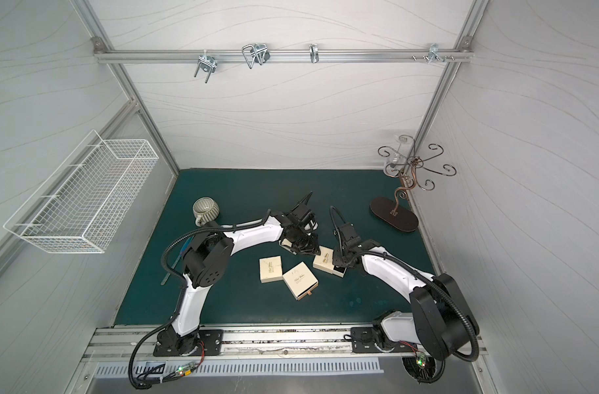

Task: Take out the earrings from the drawer-style jewelry box
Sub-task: Pick up the earring from the drawer.

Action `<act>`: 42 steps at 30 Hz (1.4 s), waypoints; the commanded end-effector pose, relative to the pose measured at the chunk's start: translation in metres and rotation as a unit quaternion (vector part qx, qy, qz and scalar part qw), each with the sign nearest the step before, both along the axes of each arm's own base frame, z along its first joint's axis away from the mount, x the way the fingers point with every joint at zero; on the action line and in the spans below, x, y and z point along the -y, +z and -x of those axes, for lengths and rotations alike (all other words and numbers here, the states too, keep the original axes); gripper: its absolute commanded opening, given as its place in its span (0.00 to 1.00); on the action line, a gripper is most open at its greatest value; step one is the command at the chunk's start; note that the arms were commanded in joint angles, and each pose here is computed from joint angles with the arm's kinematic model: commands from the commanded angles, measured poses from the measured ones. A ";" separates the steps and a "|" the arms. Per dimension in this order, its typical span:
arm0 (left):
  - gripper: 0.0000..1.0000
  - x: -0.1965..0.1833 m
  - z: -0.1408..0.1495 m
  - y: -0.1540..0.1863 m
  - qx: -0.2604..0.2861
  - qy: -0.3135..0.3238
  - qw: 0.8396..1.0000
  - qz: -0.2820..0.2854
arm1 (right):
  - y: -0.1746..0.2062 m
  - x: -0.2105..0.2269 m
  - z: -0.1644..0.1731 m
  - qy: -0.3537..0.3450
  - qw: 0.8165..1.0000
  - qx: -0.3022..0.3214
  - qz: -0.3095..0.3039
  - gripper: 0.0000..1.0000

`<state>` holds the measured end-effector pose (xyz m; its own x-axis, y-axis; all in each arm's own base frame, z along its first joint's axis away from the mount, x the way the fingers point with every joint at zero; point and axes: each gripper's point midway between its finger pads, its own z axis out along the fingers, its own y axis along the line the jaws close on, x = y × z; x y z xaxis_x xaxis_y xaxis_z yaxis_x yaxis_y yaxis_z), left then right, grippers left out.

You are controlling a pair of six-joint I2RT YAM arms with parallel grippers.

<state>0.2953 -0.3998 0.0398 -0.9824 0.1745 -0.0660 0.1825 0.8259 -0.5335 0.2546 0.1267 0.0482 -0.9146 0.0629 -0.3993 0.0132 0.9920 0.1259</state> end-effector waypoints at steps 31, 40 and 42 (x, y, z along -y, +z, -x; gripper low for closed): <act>0.28 -0.041 0.011 -0.059 -0.042 0.012 0.991 -0.124 | -0.001 0.001 0.004 -0.006 1.000 0.020 -0.016 0.05; 0.28 -0.040 0.011 -0.060 -0.043 0.008 0.991 -0.124 | 0.022 0.019 0.005 -0.036 0.997 0.073 -0.008 0.06; 0.28 -0.039 0.011 -0.060 -0.043 0.007 0.991 -0.124 | 0.028 0.030 0.005 -0.058 0.995 0.086 0.000 0.06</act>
